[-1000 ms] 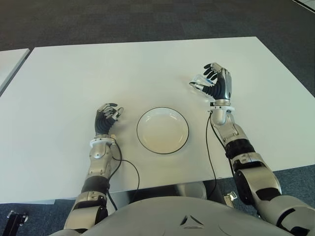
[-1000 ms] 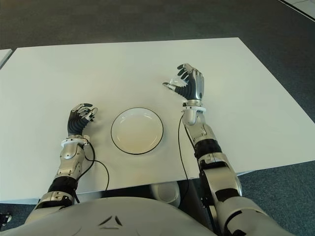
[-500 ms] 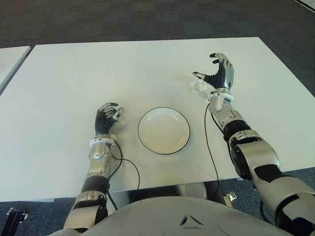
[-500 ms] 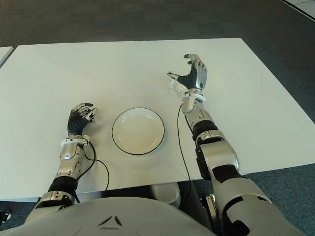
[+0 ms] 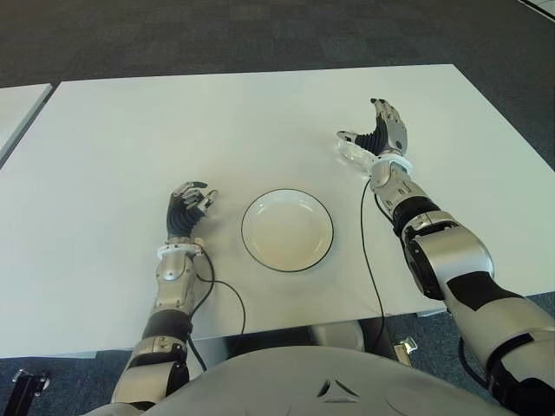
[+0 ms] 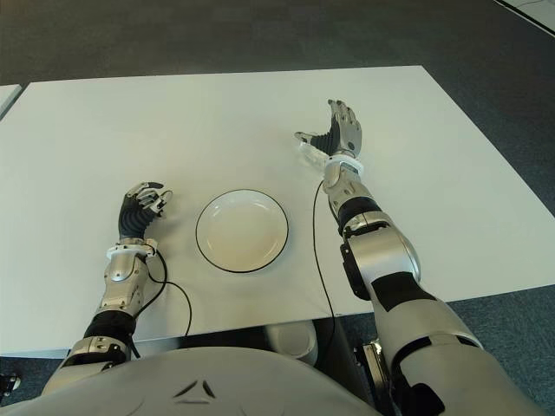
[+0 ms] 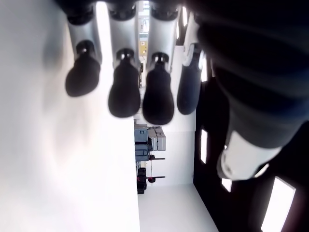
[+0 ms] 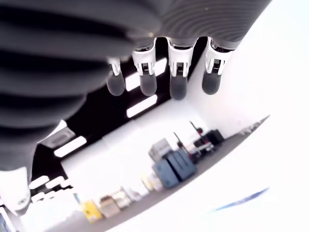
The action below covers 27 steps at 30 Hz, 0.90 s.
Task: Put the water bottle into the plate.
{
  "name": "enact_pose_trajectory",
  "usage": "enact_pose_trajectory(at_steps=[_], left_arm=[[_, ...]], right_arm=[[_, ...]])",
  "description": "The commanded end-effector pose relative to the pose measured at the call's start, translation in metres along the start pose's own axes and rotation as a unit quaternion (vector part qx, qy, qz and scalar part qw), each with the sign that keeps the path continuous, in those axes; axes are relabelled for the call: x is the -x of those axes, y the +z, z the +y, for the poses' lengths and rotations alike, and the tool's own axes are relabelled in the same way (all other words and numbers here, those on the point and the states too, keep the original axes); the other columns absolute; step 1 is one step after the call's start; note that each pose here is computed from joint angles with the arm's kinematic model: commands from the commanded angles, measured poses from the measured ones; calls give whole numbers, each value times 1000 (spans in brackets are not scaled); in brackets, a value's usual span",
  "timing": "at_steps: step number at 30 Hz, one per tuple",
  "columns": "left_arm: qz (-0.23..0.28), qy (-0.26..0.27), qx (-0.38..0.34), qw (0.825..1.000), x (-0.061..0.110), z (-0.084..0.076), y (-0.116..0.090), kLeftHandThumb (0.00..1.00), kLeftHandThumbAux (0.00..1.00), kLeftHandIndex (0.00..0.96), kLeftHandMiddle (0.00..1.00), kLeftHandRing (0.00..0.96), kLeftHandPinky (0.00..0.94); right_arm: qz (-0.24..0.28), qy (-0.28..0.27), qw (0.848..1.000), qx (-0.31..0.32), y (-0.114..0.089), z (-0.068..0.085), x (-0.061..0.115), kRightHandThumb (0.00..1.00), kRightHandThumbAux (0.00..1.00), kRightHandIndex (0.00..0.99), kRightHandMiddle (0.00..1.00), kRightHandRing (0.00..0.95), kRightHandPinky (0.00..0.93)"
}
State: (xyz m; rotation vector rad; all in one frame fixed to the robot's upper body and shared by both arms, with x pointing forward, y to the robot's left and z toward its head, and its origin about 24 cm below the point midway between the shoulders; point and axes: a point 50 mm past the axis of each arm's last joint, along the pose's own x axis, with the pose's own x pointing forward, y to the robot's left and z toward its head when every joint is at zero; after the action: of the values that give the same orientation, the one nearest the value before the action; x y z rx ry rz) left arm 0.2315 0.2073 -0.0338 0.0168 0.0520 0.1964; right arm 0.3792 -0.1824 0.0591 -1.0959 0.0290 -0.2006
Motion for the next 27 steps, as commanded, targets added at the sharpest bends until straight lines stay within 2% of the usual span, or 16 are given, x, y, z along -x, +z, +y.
enact_pose_trajectory(at_steps=[1, 10, 13, 18, 27], left_arm=[[32, -11, -11, 999, 9, 1, -12, 706, 714, 436, 758, 763, 785], [37, -19, -14, 999, 9, 3, -12, 703, 717, 434, 761, 767, 765], [44, -14, -10, 999, 10, 4, -13, 703, 717, 434, 750, 755, 739], [52, -7, -6, 999, 10, 5, -15, 704, 716, 434, 732, 736, 716], [42, -7, -11, 999, 11, 5, -14, 706, 716, 435, 741, 744, 745]], right_arm=[[26, 31, 999, 14, -5, 6, 2, 317, 449, 0, 0, 0, 0], [58, 63, 996, 27, -13, 18, 9, 417, 437, 0, 0, 0, 0], [73, 81, 994, 31, -16, 22, 11, 504, 467, 0, 0, 0, 0], [107, 124, 986, 32, -32, 40, 27, 598, 492, 0, 0, 0, 0], [141, 200, 966, 79, -45, 49, 36, 684, 529, 0, 0, 0, 0]])
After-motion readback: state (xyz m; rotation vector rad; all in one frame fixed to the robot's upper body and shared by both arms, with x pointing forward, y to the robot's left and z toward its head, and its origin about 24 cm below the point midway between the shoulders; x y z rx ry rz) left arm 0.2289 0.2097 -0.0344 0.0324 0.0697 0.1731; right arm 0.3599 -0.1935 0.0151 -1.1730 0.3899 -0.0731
